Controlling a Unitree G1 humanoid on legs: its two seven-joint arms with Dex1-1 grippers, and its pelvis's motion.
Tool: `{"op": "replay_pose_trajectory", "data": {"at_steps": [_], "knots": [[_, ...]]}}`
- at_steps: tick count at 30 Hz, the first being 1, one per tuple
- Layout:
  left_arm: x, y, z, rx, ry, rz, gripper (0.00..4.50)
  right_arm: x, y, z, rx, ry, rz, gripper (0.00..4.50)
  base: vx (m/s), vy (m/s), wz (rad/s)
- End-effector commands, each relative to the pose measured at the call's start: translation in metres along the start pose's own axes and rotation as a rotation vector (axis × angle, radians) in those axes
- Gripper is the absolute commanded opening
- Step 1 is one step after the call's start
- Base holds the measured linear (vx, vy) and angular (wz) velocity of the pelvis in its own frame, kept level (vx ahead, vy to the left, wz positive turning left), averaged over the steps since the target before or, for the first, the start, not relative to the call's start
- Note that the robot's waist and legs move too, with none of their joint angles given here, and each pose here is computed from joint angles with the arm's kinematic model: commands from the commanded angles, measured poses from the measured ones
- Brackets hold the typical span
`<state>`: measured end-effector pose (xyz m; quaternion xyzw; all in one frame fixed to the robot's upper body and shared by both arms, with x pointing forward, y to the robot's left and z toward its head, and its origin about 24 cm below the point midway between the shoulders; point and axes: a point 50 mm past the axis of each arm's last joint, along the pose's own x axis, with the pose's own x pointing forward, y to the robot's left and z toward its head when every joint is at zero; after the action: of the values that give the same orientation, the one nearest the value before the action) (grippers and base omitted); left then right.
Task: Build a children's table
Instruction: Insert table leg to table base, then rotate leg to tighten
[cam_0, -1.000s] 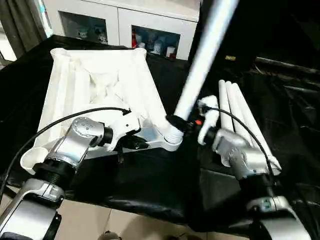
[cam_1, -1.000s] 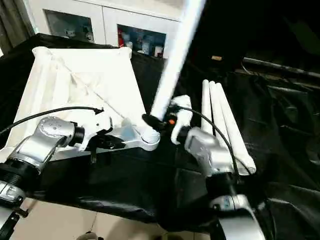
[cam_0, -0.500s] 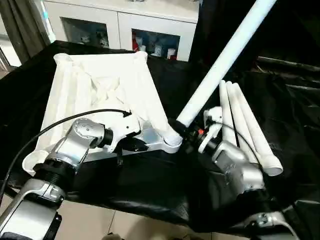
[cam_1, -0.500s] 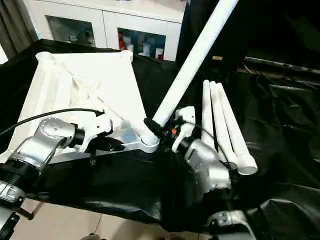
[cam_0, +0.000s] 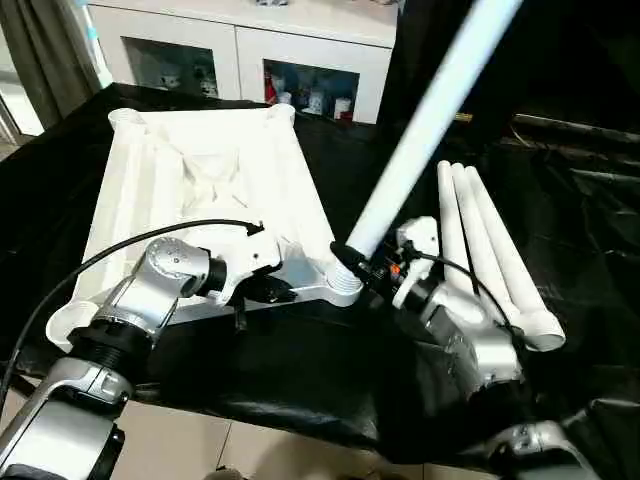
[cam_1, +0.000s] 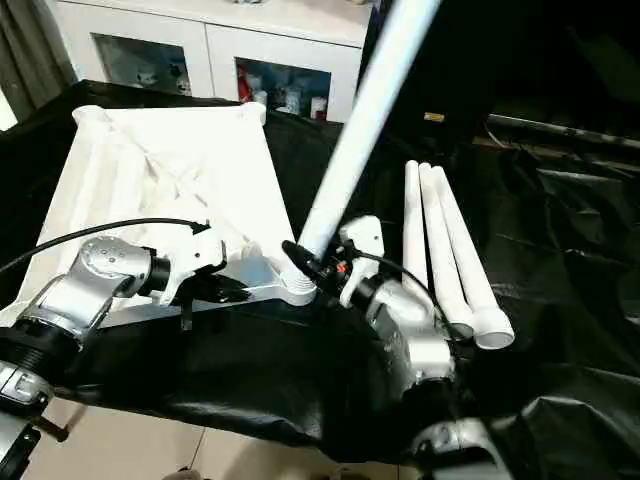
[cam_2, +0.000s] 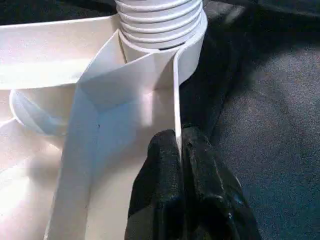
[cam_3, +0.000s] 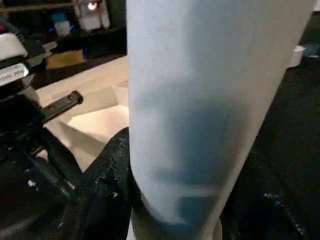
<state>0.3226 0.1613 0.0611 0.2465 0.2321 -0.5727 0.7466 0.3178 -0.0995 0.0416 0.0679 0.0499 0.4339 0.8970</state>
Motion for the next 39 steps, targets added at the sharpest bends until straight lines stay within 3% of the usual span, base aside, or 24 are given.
{"op": "replay_pose_trajectory", "data": {"at_steps": [1, 13, 28, 35, 39], "knots": [[0.005, -0.005, 0.002, 0.022, 0.016, -0.059, 0.00, -0.014, -0.001, -0.039, 0.031, 0.244, 0.000, 1.89, 0.000, 0.000, 0.00], [0.001, -0.012, 0.000, 0.051, 0.035, -0.143, 0.00, -0.011, -0.005, -0.037, -0.046, 0.393, 0.182, 1.89, 0.000, 0.000, 0.00], [-0.004, -0.019, 0.004, 0.092, 0.015, -0.250, 0.00, -0.016, -0.007, -0.038, -0.023, 0.413, 0.304, 1.89, 0.000, 0.000, 0.00], [-0.004, -0.009, 0.008, 0.068, 0.008, -0.168, 0.00, -0.015, -0.010, -0.040, -0.012, 0.392, 0.243, 1.89, 0.000, 0.000, 0.00], [-0.002, 0.001, 0.014, 0.011, -0.024, -0.055, 0.00, -0.010, -0.018, -0.042, -0.007, 0.351, 0.037, 1.89, 0.000, 0.000, 0.00]]}}
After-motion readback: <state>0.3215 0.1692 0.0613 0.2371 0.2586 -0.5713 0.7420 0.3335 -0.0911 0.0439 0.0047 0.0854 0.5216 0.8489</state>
